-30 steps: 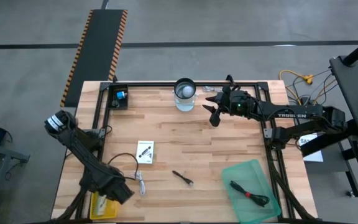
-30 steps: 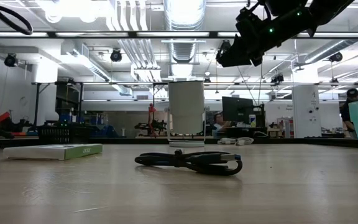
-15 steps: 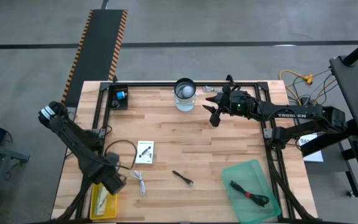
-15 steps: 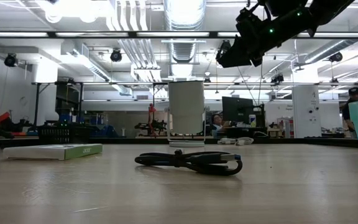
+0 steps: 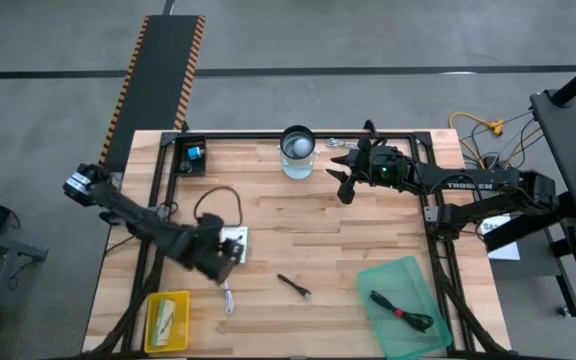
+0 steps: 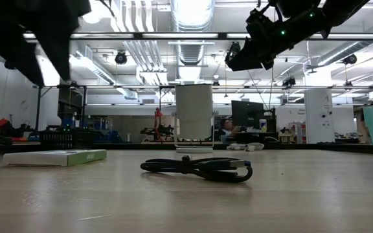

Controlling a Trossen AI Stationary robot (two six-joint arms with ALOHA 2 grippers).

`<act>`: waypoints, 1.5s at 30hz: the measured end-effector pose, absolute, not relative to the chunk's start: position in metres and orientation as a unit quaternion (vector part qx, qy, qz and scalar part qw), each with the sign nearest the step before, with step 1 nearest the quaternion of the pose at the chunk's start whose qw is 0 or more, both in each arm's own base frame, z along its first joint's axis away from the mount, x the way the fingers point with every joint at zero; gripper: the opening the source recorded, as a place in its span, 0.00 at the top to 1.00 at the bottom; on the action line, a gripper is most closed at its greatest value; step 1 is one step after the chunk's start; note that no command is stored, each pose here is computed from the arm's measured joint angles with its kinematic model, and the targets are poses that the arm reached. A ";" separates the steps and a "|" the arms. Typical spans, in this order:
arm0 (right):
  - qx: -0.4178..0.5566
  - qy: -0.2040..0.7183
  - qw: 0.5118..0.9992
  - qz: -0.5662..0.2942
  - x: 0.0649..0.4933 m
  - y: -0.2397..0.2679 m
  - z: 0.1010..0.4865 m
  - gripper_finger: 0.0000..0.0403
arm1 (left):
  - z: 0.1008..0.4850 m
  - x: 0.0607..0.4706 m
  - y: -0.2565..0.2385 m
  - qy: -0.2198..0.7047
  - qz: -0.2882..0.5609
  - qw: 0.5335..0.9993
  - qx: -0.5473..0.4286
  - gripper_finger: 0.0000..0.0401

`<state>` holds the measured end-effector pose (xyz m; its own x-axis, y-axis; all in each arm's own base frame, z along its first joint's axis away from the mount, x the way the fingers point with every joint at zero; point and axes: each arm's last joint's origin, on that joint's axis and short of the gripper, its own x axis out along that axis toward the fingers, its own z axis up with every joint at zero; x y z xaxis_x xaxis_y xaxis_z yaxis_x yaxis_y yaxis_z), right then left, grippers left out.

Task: Pick and place items into bin
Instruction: Put the white card reader box into the yellow bin

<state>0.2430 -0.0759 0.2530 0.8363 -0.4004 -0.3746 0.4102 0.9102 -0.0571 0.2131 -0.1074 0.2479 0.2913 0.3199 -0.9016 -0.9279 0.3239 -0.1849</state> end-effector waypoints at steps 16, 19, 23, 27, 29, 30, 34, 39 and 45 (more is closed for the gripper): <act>0.012 0.204 0.956 -0.211 0.241 -0.075 0.247 0.64 | 0.203 0.278 -0.093 0.436 0.414 0.665 -0.444 0.41; 0.008 0.211 0.955 -0.210 0.240 -0.075 0.243 0.64 | 0.192 0.282 -0.094 0.438 0.430 0.648 -0.450 0.41; -0.002 0.221 0.953 -0.207 0.238 -0.075 0.237 0.65 | 0.176 0.289 -0.095 0.459 0.434 0.626 -0.458 0.41; -0.001 0.228 0.952 -0.206 0.237 -0.074 0.233 0.66 | 0.164 0.294 -0.090 0.465 0.451 0.615 -0.449 0.41; -0.002 0.230 0.951 -0.206 0.236 -0.074 0.231 0.66 | 0.162 0.295 -0.086 0.464 0.456 0.611 -0.451 0.41; -0.001 0.231 0.951 -0.206 0.236 -0.074 0.231 0.66 | 0.162 0.296 -0.084 0.464 0.457 0.610 -0.451 0.41; -0.002 0.231 0.951 -0.206 0.236 -0.074 0.231 0.65 | 0.165 0.297 -0.076 0.462 0.456 0.611 -0.453 0.41; -0.002 0.231 0.951 -0.206 0.236 -0.074 0.231 0.65 | 0.169 0.301 -0.073 0.449 0.445 0.617 -0.468 0.41; -0.003 0.229 0.951 -0.206 0.236 -0.074 0.231 0.67 | 0.172 0.304 -0.073 0.447 0.439 0.625 -0.465 0.41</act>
<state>0.2363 -0.0739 0.2311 0.8100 -0.3928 -0.4355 0.3904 0.9153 -0.0994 0.3036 -0.0734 0.1719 0.2144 0.1330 -0.9676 -0.9649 0.1825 -0.1887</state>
